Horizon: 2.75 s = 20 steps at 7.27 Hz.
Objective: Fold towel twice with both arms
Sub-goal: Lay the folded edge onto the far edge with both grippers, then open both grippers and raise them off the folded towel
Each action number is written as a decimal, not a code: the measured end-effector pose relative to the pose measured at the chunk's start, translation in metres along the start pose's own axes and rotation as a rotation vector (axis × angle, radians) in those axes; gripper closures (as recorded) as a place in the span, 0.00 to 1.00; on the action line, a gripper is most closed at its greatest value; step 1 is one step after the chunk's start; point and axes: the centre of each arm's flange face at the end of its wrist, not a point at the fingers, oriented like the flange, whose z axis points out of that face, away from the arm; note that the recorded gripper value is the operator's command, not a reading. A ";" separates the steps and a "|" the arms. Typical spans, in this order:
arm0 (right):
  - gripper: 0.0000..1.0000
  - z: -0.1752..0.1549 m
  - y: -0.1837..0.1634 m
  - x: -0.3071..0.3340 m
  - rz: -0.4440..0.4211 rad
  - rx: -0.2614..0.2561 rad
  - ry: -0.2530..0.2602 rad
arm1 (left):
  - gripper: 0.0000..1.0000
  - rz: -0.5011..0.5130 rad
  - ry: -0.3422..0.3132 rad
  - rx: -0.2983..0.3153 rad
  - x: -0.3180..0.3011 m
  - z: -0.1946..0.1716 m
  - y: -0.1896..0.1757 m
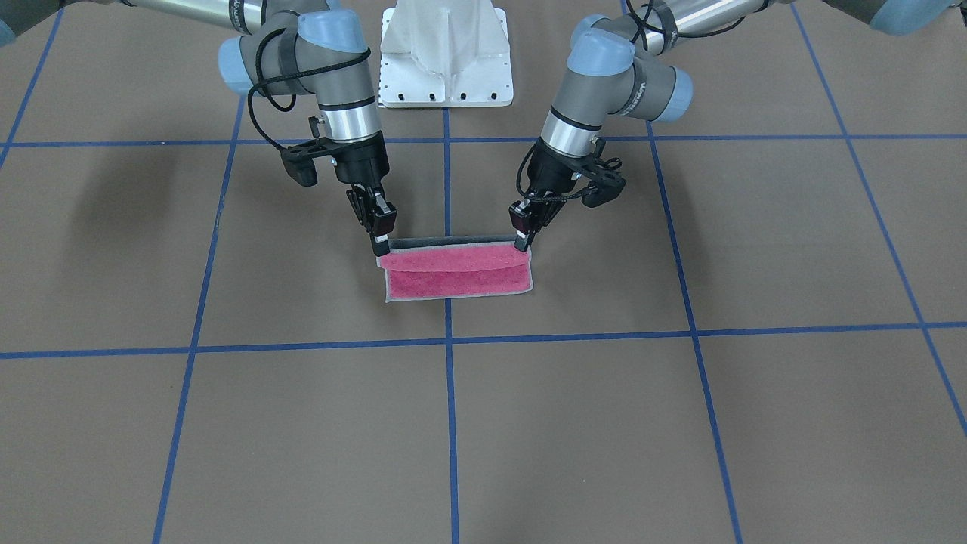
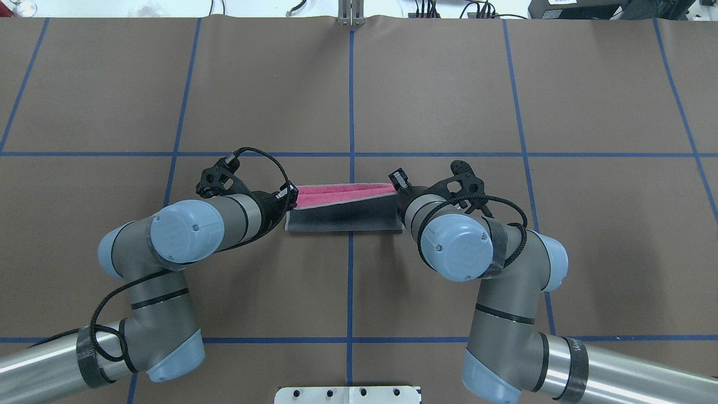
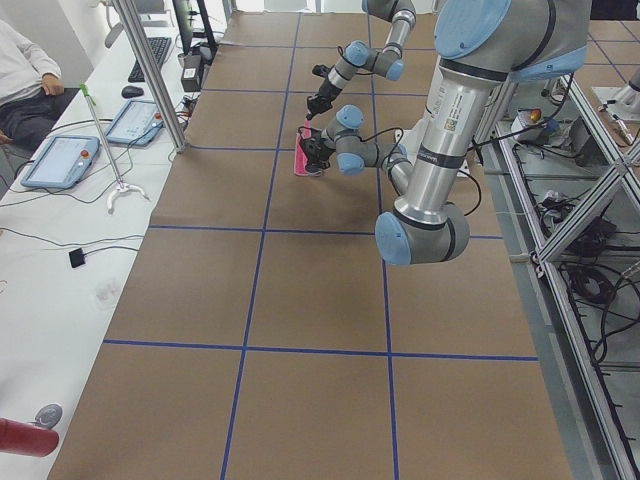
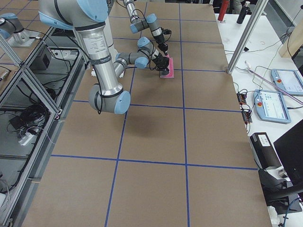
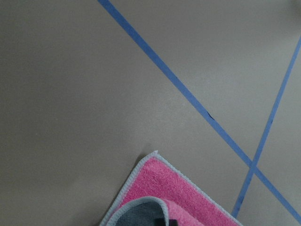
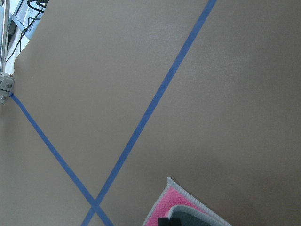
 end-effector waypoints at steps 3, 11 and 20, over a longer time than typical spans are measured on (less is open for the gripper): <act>0.00 -0.004 -0.020 -0.025 -0.086 -0.024 0.005 | 0.00 0.046 0.002 -0.013 0.009 -0.003 -0.015; 0.00 -0.007 -0.045 -0.034 -0.205 -0.079 0.032 | 0.00 0.030 -0.025 -0.063 0.045 0.031 0.002; 0.00 -0.011 -0.051 -0.034 -0.211 -0.081 0.022 | 0.00 -0.009 -0.001 0.047 0.096 0.047 -0.059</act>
